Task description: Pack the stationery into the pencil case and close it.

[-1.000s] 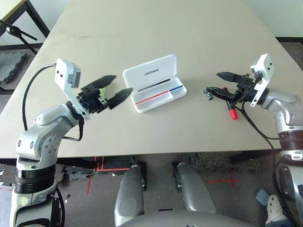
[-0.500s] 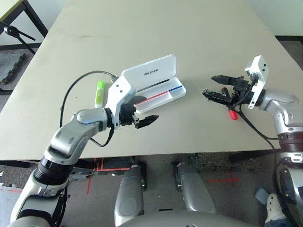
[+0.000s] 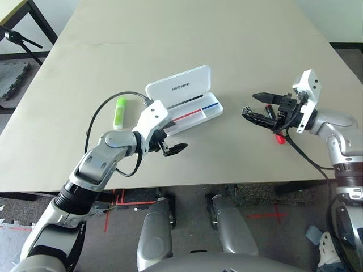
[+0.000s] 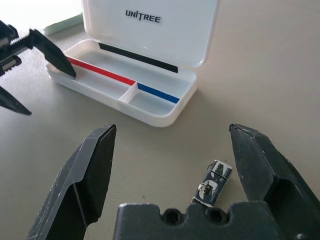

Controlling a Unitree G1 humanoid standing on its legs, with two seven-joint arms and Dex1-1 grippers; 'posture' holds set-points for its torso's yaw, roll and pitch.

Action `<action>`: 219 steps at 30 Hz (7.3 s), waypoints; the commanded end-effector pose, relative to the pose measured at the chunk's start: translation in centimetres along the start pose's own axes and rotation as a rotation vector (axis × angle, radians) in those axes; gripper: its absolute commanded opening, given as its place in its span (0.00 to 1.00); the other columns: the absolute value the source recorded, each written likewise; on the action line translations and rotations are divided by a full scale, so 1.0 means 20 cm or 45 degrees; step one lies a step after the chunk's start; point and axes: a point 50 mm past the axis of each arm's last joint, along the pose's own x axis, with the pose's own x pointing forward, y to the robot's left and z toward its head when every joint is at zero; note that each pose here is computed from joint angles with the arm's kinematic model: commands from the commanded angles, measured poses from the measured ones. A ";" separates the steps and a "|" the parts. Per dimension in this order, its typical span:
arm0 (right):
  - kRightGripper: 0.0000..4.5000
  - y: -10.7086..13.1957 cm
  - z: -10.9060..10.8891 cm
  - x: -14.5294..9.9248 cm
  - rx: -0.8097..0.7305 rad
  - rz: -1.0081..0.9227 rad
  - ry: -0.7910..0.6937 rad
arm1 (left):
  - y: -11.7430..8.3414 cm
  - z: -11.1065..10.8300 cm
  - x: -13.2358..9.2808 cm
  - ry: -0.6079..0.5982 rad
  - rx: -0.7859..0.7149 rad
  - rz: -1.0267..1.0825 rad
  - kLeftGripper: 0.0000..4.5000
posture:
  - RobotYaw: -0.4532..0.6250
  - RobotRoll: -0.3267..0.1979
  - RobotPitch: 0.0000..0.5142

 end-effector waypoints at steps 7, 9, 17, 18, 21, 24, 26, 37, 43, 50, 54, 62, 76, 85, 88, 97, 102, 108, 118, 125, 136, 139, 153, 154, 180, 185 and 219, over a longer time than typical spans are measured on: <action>1.00 0.02 0.00 -0.01 0.004 0.003 0.011 | 0.02 -0.03 0.01 0.054 0.023 -0.044 0.37 | 0.29 0.62 0.42; 1.00 0.02 0.00 -0.01 0.005 0.002 0.010 | 0.04 -0.02 0.01 0.053 0.048 -0.042 0.19 | 0.29 0.62 0.42; 1.00 0.03 0.00 0.00 0.007 0.001 0.007 | 0.07 0.08 -0.06 0.006 0.206 -0.127 0.00 | 0.30 0.62 0.42; 1.00 0.03 0.00 0.00 0.008 0.002 0.007 | 0.07 0.09 -0.07 -0.006 0.232 -0.155 0.00 | 0.30 0.62 0.43; 1.00 0.03 0.00 0.00 0.010 0.006 0.008 | 0.04 0.09 -0.11 0.016 0.312 -0.244 0.00 | 0.31 0.62 0.43; 1.00 0.03 -0.01 0.00 0.016 0.019 0.011 | 0.02 0.08 -0.15 0.043 0.367 -0.319 0.00 | 0.31 0.62 0.43; 1.00 0.04 -0.01 0.00 0.025 0.042 0.016 | 0.00 0.07 -0.17 0.051 0.384 -0.353 0.00 | 0.31 0.62 0.43; 1.00 0.11 -0.03 0.00 0.079 0.199 0.109 | -0.01 -0.02 -0.19 0.095 0.363 -0.386 0.00 | 0.32 0.62 0.42; 1.00 0.11 -0.03 0.00 0.071 0.200 0.112 | -0.01 -0.04 -0.18 0.100 0.343 -0.363 0.00 | 0.32 0.62 0.42; 1.00 0.11 -0.03 0.00 0.060 0.201 0.107 | -0.01 -0.04 -0.18 0.099 0.332 -0.341 0.38 | 0.32 0.62 0.41; 1.00 0.11 -0.02 0.00 0.053 0.203 0.103 | -0.01 -0.01 -0.20 0.070 0.343 -0.334 0.72 | 0.32 0.62 0.41; 1.00 0.09 0.08 -0.02 0.071 0.117 -0.011 | -0.01 0.13 -0.30 -0.059 0.363 -0.280 0.99 | 0.31 0.62 0.42; 1.00 -0.11 0.05 -0.17 0.332 -0.831 0.118 | 0.03 0.17 -0.30 -0.078 0.376 -0.232 0.99 | 0.26 0.62 0.43; 1.00 -0.01 -0.09 -0.16 0.450 -0.754 0.314 | 0.04 0.17 -0.29 -0.077 0.393 -0.234 0.99 | 0.27 0.62 0.42; 1.00 0.02 -0.14 -0.16 0.481 -0.740 0.410 | 0.04 0.17 -0.30 -0.076 0.396 -0.226 0.99 | 0.27 0.62 0.41; 0.91 -0.01 -0.17 -0.17 0.526 -0.749 0.554 | 0.04 0.17 -0.30 -0.069 0.396 -0.210 1.00 | 0.29 0.62 0.41; 0.51 -0.02 -0.13 -0.18 0.518 -0.726 0.571 | 0.03 0.17 -0.31 -0.064 0.394 -0.204 1.00 | 0.30 0.62 0.41; 0.10 -0.03 -0.02 -0.16 0.324 -0.553 0.591 | 0.03 0.16 -0.33 -0.052 0.393 -0.192 1.00 | 0.30 0.62 0.41; 0.00 0.02 0.20 -0.13 0.005 -0.238 0.605 | 0.03 0.15 -0.35 -0.034 0.388 -0.179 1.00 | 0.31 0.62 0.42; 0.00 -0.04 0.16 -0.14 0.053 -0.385 0.601 | 0.02 0.14 -0.35 -0.033 0.380 -0.172 1.00 | 0.32 0.62 0.43; 0.73 -0.07 0.10 -0.15 0.318 -0.635 0.352 | 0.02 0.14 -0.33 -0.038 0.377 -0.181 1.00 | 0.30 0.62 0.43; 0.97 -0.07 0.10 -0.16 0.375 -0.672 0.239 | 0.02 0.14 -0.32 -0.042 0.378 -0.189 1.00 | 0.29 0.62 0.43; 0.99 0.09 -0.01 -0.24 0.435 -0.581 0.398 | 0.01 0.14 -0.29 -0.055 0.383 -0.224 1.00 | 0.26 0.62 0.44; 0.99 0.09 -0.01 -0.24 0.427 -0.577 0.414 | 0.01 0.14 -0.28 -0.055 0.383 -0.225 1.00 | 0.26 0.62 0.44; 0.91 0.03 -0.14 -0.16 0.405 -0.611 0.632 | -0.02 0.13 -0.27 -0.065 0.372 -0.224 1.00 | 0.29 0.62 0.44; 0.55 0.01 -0.13 -0.16 0.397 -0.633 0.614 | -0.02 0.13 -0.28 -0.063 0.369 -0.227 1.00 | 0.29 0.62 0.45; 0.11 0.20 0.26 0.00 -0.190 0.509 0.606 | -0.03 0.11 -0.31 -0.040 0.356 -0.174 1.00 | 0.34 0.62 0.44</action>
